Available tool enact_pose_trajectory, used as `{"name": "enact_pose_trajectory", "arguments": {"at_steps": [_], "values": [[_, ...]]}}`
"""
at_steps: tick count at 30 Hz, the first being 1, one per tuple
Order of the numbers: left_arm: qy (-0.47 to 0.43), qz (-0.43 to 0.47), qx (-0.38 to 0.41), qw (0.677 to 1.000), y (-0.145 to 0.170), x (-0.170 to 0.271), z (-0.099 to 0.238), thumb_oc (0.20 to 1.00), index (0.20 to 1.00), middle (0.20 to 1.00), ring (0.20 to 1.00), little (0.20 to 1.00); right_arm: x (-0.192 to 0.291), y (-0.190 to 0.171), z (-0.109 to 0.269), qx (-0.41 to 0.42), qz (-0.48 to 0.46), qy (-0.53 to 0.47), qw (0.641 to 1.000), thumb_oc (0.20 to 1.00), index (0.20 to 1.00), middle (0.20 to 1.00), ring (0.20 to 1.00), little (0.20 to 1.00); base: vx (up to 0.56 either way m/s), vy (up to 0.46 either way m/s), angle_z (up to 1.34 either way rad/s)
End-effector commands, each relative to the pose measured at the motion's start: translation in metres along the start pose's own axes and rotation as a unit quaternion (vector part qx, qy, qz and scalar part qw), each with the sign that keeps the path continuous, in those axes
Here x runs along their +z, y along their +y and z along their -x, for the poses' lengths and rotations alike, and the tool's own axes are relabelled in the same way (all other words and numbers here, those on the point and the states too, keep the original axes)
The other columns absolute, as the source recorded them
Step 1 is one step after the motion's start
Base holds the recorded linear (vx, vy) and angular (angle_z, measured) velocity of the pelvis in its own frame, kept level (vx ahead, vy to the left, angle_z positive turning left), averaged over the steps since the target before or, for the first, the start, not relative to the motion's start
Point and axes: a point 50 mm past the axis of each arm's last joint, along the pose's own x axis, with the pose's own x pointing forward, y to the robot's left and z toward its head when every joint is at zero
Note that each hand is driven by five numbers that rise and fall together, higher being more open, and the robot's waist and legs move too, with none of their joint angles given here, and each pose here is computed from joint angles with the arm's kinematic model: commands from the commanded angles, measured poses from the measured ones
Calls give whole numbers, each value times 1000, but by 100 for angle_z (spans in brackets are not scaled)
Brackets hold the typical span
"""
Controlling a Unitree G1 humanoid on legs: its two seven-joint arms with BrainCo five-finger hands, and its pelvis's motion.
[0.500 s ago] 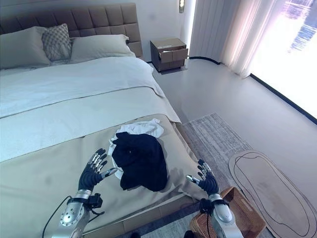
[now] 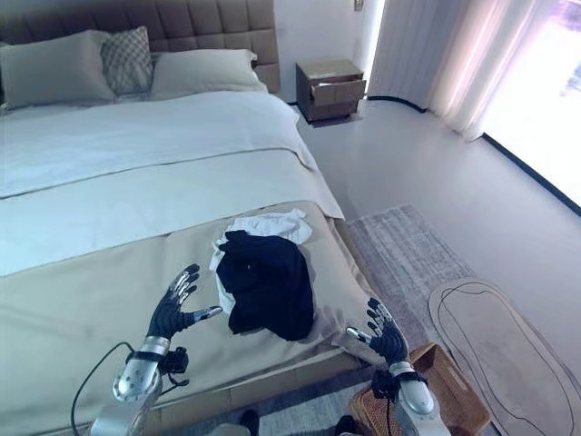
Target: Pick up clothes into the bucket
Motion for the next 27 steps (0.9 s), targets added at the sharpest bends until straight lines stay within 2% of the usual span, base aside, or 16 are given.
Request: {"name": "enact_pose_trajectory", "arguments": {"at_steps": [1, 6, 8, 9, 10, 14, 15, 19, 20, 25, 26, 27], "values": [[-104, -122, 35, 986, 24, 38, -26, 1000, 1000, 1000, 1000, 1000, 51, 12, -20, 27, -11, -111, 993, 1000, 1000, 1000, 1000, 1000, -139, 147, -26], [-175, -190, 73, 963, 34, 68, -48, 1000, 1000, 1000, 1000, 1000, 83, 19, -40, 28, -2, -165, 986, 1000, 1000, 1000, 1000, 1000, -273, 175, -50], [-226, -234, 111, 939, 41, 93, -63, 1000, 1000, 1000, 1000, 1000, 100, 25, -45, 33, -2, -197, 980, 1000, 1000, 1000, 1000, 1000, -181, 93, -63], [-227, -234, 112, 939, 40, 93, -63, 1000, 1000, 1000, 1000, 1000, 100, 25, -45, 32, -2, -198, 980, 1000, 1000, 1000, 1000, 1000, -121, 46, -38], [-255, -265, 134, 920, 42, 107, -71, 1000, 1000, 1000, 1000, 1000, 108, 27, -46, 35, 1, -214, 976, 1000, 1000, 1000, 1000, 1000, -73, 15, -11], [-308, -303, 180, 884, 47, 140, -87, 1000, 1000, 1000, 1000, 1000, 124, 29, -48, 35, 3, -244, 969, 1000, 1000, 1000, 1000, 1000, -85, 6, -17], [-309, -303, 180, 883, 47, 141, -87, 1000, 1000, 1000, 1000, 1000, 125, 29, -48, 35, 3, -245, 969, 1000, 1000, 1000, 1000, 1000, -63, 9, -6], [-344, -353, 219, 842, 56, 174, -104, 1000, 1000, 1000, 1000, 1000, 141, 25, -50, 26, 12, -274, 961, 1000, 1000, 1000, 1000, 1000, -30, 19, -8], [-344, -354, 219, 842, 55, 175, -105, 1000, 1000, 1000, 1000, 1000, 141, 25, -50, 26, 12, -275, 961, 1000, 1000, 1000, 1000, 1000, -26, 24, -11], [-356, -433, 260, 786, 73, 205, -120, 1000, 1000, 1000, 1000, 1000, 156, 20, -51, 16, 25, -302, 953, 1000, 1000, 1000, 1000, 1000, -2, 9, -1], [-356, -433, 260, 786, 72, 206, -120, 1000, 1000, 1000, 1000, 1000, 156, 20, -51, 16, 24, -303, 953, 1000, 1000, 1000, 1000, 1000, 2, 31, -7], [-355, -461, 273, 766, 79, 213, -123, 1000, 1000, 1000, 1000, 1000, 160, 18, -50, 14, 30, -311, 950, 1000, 1000, 1000, 1000, 1000, 5, 18, -4]]}}
